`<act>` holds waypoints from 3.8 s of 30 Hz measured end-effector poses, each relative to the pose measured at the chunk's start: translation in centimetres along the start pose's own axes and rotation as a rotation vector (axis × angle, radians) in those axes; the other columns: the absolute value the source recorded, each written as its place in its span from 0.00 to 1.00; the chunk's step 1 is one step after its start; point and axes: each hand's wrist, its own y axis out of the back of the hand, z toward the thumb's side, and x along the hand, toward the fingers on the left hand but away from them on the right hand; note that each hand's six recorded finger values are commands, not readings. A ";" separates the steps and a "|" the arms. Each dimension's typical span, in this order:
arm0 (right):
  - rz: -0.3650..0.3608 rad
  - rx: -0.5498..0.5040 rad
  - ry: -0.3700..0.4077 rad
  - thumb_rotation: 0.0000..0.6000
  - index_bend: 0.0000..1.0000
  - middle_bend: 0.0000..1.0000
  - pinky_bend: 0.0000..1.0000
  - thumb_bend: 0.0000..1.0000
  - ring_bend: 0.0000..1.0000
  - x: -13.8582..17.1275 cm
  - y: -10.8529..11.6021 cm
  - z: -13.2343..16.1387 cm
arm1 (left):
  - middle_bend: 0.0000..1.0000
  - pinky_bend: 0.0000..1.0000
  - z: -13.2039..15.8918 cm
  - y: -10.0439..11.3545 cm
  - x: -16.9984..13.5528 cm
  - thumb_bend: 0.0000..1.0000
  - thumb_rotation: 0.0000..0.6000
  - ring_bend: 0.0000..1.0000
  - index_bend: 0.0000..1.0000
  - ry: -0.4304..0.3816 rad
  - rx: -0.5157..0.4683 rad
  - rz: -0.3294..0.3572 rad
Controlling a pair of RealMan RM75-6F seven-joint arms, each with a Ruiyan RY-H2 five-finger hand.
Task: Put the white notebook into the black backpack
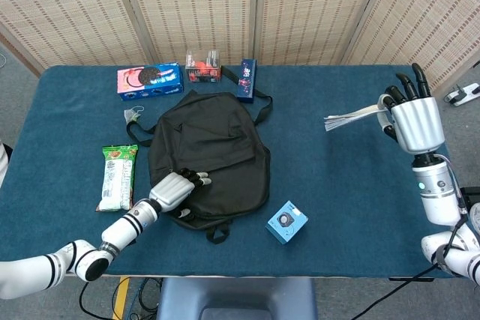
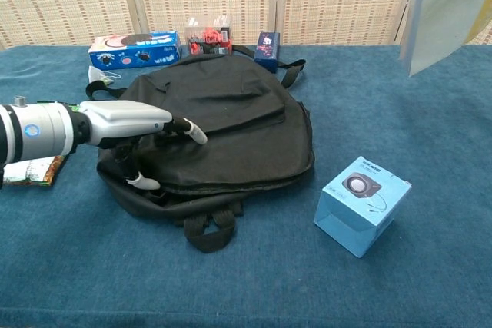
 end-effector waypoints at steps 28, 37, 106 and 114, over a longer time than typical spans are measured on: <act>-0.010 -0.025 -0.028 1.00 0.66 0.43 0.03 0.59 0.18 0.4 -0.4 -0.8 | 0.36 0.13 -1.2 0.5 1.3 0.37 1.00 0.30 0.76 0.003 -0.241 0.198; -0.033 -0.052 -0.018 1.00 0.67 0.44 0.03 0.59 0.18 0.3 0.2 -0.4 | 0.41 0.15 -2.2 1.6 1.5 0.51 1.00 0.32 0.81 0.049 -0.314 0.265; 0.068 -0.644 0.586 1.00 0.70 0.47 0.03 0.59 0.21 -4.1 5.0 30.1 | 0.42 0.15 -11.8 9.9 1.8 0.51 1.00 0.32 0.80 0.458 -0.637 0.337; 0.093 -0.620 0.611 1.00 0.70 0.47 0.03 0.59 0.21 -5.0 2.2 33.1 | 0.42 0.15 -12.1 10.1 1.5 0.51 1.00 0.32 0.80 0.460 -0.644 0.335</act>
